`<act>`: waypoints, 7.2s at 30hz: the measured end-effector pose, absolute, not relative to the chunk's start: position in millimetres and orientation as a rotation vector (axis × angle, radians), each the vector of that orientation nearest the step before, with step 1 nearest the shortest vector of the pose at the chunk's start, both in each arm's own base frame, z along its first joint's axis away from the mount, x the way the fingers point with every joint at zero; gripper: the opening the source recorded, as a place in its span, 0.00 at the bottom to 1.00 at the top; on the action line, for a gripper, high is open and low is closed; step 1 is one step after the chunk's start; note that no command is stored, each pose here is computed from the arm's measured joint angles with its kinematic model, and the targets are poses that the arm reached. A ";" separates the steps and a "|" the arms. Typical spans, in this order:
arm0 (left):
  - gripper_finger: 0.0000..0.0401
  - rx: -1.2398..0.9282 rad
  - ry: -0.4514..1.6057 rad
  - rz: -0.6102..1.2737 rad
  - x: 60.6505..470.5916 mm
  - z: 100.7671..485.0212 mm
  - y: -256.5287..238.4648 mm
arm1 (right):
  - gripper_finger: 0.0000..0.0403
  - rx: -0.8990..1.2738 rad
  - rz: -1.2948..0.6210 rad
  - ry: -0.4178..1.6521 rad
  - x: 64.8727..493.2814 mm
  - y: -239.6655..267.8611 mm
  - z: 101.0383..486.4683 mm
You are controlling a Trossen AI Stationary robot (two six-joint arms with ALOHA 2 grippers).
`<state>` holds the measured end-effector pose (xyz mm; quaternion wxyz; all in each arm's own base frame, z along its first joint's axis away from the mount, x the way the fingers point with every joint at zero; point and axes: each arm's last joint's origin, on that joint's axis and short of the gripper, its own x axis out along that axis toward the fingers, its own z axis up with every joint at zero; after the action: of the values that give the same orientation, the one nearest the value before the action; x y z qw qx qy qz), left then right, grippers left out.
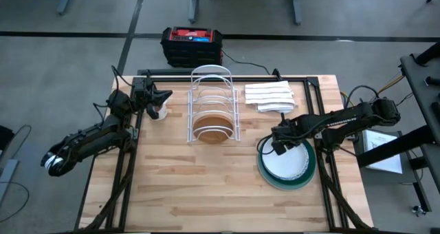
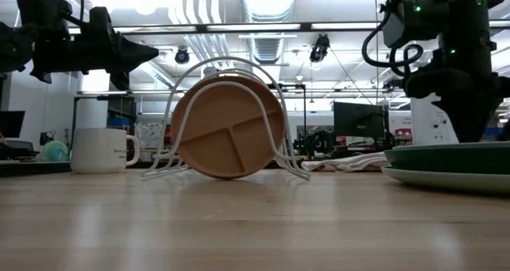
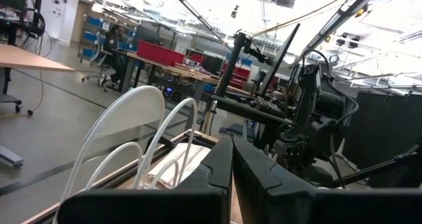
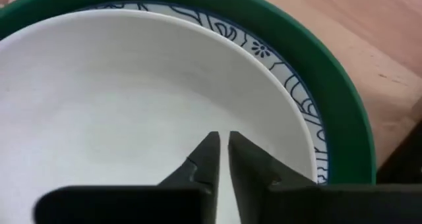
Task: Sort dishes
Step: Put the white plate in the dish rack
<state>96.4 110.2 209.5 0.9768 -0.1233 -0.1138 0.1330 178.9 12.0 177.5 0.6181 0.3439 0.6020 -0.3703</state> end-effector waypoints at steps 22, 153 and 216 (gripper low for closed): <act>0.00 -0.243 -0.231 0.268 96.4 209.7 110.2 | 0.00 1.065 -0.749 1.665 174.5 45.6 206.0; 0.00 -0.236 -0.263 0.267 96.6 213.0 110.9 | 0.19 0.975 -1.283 1.333 171.9 57.8 185.9; 0.00 -0.236 -0.265 0.274 96.5 213.1 111.1 | 0.00 0.849 -1.272 1.348 167.6 54.7 194.9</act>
<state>96.5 111.1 213.1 0.9749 -0.1171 -0.1314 0.1360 167.6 54.7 194.9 0.5238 0.3549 0.5634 -0.5313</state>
